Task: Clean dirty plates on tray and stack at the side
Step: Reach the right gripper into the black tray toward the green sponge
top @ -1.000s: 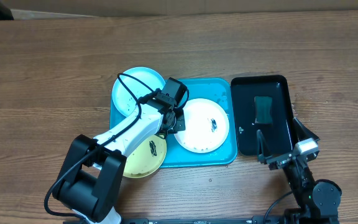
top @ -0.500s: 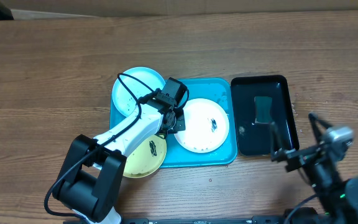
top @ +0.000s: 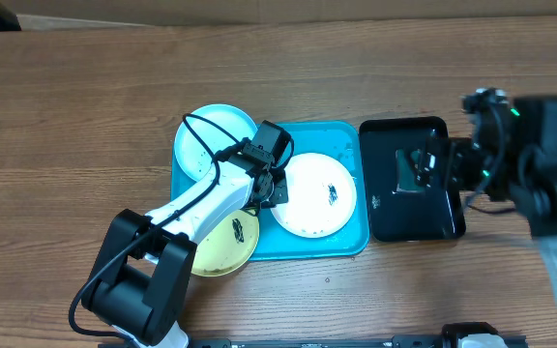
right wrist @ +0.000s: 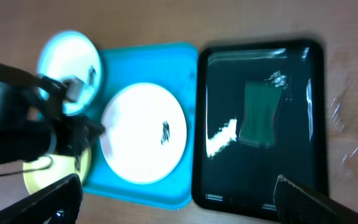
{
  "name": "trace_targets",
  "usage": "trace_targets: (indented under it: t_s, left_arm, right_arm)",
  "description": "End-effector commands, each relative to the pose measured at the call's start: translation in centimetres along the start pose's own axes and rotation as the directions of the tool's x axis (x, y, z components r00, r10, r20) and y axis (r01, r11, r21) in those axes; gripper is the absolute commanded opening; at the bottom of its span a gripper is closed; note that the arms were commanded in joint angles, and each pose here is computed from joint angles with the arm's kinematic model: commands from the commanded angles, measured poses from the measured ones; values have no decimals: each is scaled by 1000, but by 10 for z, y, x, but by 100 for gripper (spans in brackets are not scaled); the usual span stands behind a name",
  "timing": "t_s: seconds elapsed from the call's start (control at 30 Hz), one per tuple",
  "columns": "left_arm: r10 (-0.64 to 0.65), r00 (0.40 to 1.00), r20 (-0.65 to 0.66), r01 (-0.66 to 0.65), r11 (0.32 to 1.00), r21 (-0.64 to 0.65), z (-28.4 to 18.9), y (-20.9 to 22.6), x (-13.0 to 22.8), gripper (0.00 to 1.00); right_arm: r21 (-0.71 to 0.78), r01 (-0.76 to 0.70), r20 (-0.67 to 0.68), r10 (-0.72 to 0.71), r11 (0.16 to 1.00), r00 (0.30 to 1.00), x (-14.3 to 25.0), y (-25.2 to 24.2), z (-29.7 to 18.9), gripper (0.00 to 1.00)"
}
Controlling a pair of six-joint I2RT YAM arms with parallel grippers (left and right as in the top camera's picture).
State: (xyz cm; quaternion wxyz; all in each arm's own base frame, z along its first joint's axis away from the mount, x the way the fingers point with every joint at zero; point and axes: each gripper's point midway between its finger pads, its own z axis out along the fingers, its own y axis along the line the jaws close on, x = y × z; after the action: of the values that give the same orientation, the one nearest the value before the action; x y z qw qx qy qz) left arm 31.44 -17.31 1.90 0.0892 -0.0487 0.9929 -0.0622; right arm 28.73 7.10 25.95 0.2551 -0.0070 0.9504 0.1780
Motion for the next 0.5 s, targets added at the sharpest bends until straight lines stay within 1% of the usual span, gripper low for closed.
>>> trace_targets:
  t_s: [0.0,0.03,0.1,0.17,0.23,0.47]
  left_arm:
    - [7,1000,-7,-7,1000,-30,5,6,3,4]
    - [7,1000,-6,-7,1000,-30,5,6,3,4]
    - [6,1000,0,-6,1000,-29,5,6,1,4]
    - [6,1000,4,-6,1000,-26,5,5,0,4]
    - [6,1000,5,-6,1000,-24,5,4,0,4]
    - [7,1000,-6,-7,999,-34,6,7,3,4]
  right_arm:
    - [36,-38,-69,41,999,997,-4,-11,21,90]
    - [64,-48,-94,53,997,994,-4,-18,30,84]
    - [122,-56,-148,74,991,986,-1,-33,49,79]
    - [183,-58,-200,95,982,975,2,-49,68,71]
    - [215,-61,-256,116,975,960,6,-61,90,68]
    - [247,-72,-380,165,966,910,23,-83,145,65]
